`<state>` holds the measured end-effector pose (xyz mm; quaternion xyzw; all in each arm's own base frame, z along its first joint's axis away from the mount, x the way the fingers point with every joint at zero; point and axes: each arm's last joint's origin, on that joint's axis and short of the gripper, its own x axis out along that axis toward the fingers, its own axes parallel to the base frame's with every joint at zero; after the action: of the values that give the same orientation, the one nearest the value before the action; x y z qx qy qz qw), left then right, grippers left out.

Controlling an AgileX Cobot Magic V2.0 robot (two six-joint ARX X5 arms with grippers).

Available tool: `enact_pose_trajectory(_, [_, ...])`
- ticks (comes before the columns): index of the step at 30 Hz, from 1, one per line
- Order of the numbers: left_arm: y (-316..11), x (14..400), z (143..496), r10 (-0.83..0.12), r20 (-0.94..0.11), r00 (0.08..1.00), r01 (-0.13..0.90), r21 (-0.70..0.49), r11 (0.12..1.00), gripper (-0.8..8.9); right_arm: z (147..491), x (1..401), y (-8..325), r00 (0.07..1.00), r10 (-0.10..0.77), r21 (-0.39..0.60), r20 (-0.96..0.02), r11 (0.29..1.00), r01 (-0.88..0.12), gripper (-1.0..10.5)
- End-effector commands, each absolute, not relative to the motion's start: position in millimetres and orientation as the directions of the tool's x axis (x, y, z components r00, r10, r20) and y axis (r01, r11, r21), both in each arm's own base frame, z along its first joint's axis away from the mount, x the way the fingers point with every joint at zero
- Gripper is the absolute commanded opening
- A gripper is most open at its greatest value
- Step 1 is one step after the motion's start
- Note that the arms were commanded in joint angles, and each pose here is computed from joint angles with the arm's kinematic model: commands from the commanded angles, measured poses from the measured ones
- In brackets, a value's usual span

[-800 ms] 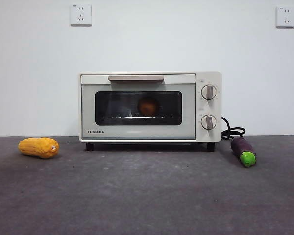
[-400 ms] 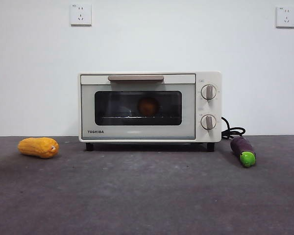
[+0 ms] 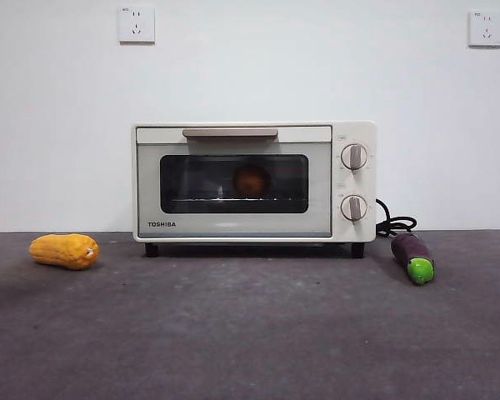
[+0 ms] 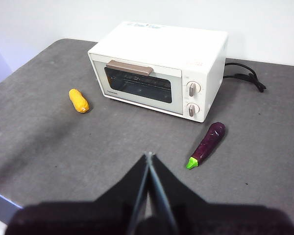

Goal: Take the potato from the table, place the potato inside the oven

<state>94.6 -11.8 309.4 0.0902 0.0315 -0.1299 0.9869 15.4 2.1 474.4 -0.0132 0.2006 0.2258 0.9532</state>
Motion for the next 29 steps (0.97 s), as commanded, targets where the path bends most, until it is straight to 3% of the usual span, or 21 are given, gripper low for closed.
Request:
enact_pose_trajectory(1, [-11, 96, 263, -0.232, 0.019, 0.973, 0.226, 0.162, 0.961, -0.04, 471, 15, 2, 0.812, 0.415, 0.047, -0.411, 0.899, -0.436, 0.0])
enact_pose_trajectory(6, [-4, 97, 206, -0.104, -0.008, 0.995, 0.104, 0.009, 0.994, -0.04, 471, 15, 2, 0.811, 0.416, 0.047, -0.411, 0.898, -0.437, 0.0])
enact_pose_trajectory(10, [-3, 98, 175, -0.085, -0.065, 0.994, 0.081, -0.060, 0.995, -0.04, 471, 15, 2, 0.812, 0.415, 0.047, -0.411, 0.899, -0.436, 0.0])
enact_pose_trajectory(16, [-3, 99, 156, -0.085, -0.102, 0.991, 0.079, -0.063, 0.995, -0.04, 471, 15, 2, 0.811, 0.416, 0.047, -0.411, 0.899, -0.436, 0.0])
enact_pose_trajectory(22, [-3, 96, 150, -0.084, -0.164, 0.983, 0.089, 0.024, 0.996, -0.04, 471, 15, 2, 0.812, 0.415, 0.047, -0.411, 0.899, -0.436, 0.0])
enact_pose_trajectory(29, [-3, 96, 150, -0.076, -0.164, 0.984, 0.085, 0.047, 0.995, -0.04, 471, 15, 2, 0.812, 0.415, 0.047, -0.411, 0.899, -0.436, 0.0])
